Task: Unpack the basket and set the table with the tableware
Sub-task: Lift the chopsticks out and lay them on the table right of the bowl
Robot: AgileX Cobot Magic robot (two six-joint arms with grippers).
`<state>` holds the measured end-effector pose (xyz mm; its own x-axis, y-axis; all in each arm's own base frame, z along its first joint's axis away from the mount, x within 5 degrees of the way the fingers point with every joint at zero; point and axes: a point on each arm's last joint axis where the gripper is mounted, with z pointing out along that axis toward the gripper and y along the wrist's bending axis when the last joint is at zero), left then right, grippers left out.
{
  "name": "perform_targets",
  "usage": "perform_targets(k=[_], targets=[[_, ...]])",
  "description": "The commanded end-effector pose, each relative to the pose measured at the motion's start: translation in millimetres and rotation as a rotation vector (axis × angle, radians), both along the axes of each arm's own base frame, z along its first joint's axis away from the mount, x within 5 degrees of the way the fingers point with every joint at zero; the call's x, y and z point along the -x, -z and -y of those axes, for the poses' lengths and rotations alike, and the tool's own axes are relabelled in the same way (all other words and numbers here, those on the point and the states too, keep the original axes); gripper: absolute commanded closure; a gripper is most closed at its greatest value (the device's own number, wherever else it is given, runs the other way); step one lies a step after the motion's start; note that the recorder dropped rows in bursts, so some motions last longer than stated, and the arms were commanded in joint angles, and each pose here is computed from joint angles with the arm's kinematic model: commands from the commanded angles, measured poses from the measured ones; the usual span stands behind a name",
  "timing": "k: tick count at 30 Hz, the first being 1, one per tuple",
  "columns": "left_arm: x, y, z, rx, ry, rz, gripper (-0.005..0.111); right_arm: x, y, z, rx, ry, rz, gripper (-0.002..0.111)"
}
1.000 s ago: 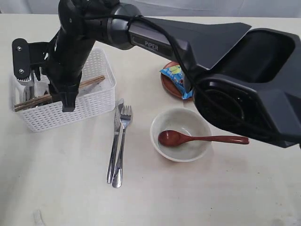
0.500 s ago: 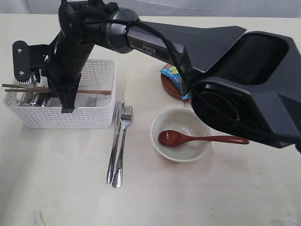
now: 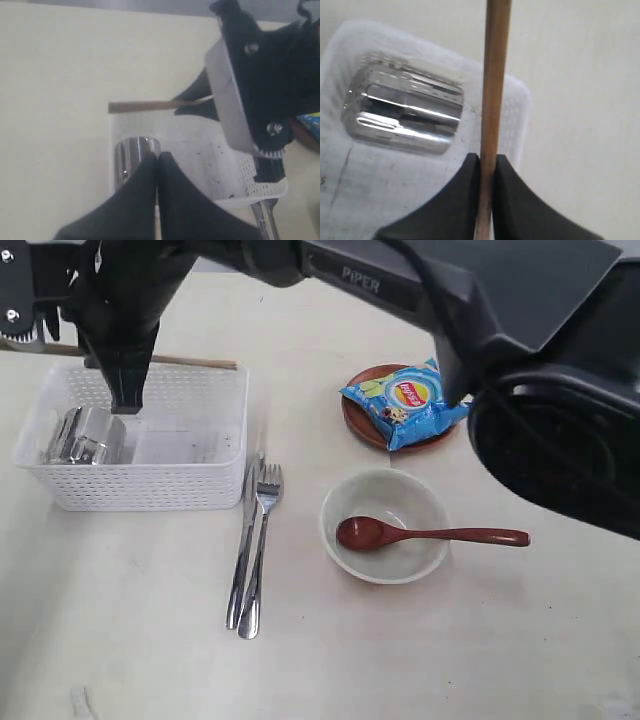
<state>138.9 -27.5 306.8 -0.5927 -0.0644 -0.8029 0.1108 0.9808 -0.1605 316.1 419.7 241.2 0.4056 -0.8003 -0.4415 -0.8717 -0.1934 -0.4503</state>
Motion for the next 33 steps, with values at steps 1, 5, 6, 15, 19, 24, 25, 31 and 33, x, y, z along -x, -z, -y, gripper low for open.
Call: perform_targets(k=[1, 5, 6, 15, 19, 24, 25, 31, 33], targets=[[0, -1, 0, 0.003, 0.004, 0.004, 0.107, -7, -26, 23, 0.053, 0.161, 0.013, 0.109], [0, -1, 0, 0.003, 0.004, 0.004, 0.107, -21, -38, 55, 0.088, 0.333, -0.099, 0.109], [0, -1, 0, 0.003, 0.004, 0.004, 0.107, -26, -40, 64, 0.089, 0.387, -0.131, 0.109], [1, -1, 0, 0.003, 0.004, -0.001, 0.107, -56, -74, 138, 0.04, 0.768, -0.29, 0.109], [1, 0, 0, -0.003, 0.005, -0.008, 0.107, -70, -84, 182, -0.046, 0.989, -0.381, 0.109], [1, 7, 0, -0.002, 0.004, -0.021, 0.107, -72, -80, 255, -0.043, 1.176, -0.471, 0.109], [1, 6, 1, 0.005, 0.003, -0.017, 0.107, -67, -74, 267, -0.032, 1.199, -0.51, 0.109], [0, 6, 1, 0.015, 0.001, -0.004, 0.107, -30, -52, 330, 0.044, 1.343, -0.625, 0.109], [0, 6, 1, 0.015, 0.001, -0.004, 0.107, -19, -38, 350, 0.061, 1.397, -0.668, 0.109]])
